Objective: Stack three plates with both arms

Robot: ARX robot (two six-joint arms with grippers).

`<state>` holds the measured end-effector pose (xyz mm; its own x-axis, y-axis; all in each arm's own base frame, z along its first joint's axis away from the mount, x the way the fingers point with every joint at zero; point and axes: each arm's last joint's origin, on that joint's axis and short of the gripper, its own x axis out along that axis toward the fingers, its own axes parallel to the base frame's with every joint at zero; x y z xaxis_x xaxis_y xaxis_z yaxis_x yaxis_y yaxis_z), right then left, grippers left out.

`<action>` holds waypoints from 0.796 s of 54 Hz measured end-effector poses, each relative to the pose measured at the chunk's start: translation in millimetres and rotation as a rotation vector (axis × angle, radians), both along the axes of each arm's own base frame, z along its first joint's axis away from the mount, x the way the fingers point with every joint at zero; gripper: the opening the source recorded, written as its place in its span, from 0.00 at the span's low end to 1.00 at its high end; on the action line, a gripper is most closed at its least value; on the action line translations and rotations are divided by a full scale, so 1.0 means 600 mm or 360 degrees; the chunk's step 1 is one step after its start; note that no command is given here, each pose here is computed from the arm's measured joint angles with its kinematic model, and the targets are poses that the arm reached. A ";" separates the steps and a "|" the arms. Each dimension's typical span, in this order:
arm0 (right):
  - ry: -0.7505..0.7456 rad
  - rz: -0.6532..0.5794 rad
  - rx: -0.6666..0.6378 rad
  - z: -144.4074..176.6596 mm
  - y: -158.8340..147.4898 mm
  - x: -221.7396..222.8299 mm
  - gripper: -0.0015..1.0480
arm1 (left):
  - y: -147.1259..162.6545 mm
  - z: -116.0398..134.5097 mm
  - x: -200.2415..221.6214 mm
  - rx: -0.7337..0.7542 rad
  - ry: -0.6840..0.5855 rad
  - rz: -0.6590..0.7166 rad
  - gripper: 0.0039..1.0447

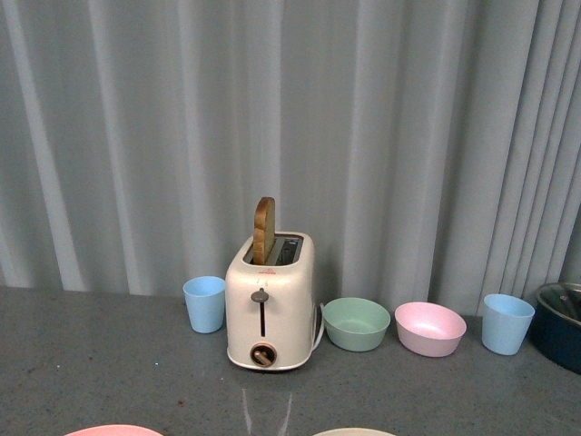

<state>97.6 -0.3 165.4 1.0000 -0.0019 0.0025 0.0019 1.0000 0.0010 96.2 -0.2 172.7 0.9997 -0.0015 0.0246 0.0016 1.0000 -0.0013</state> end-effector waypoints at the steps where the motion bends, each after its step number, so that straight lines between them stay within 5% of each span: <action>1: 0.0000 0.0001 -0.0001 0.000 0.000 0.000 0.93 | 0.000 0.000 0.000 0.0000 0.0000 0.0000 0.94; 23: 0.0000 0.0000 -0.0001 0.000 0.000 0.000 0.93 | 0.000 0.000 0.000 0.0000 0.0000 -0.0001 0.94; 30: 0.0000 0.0005 -0.0001 0.000 0.000 0.000 0.93 | -0.003 0.006 0.010 0.0024 0.0775 -0.0354 0.94; 43: 0.0000 0.0004 -0.0001 0.000 0.000 0.000 0.93 | 0.004 0.073 0.117 0.0198 0.0754 -0.0407 0.94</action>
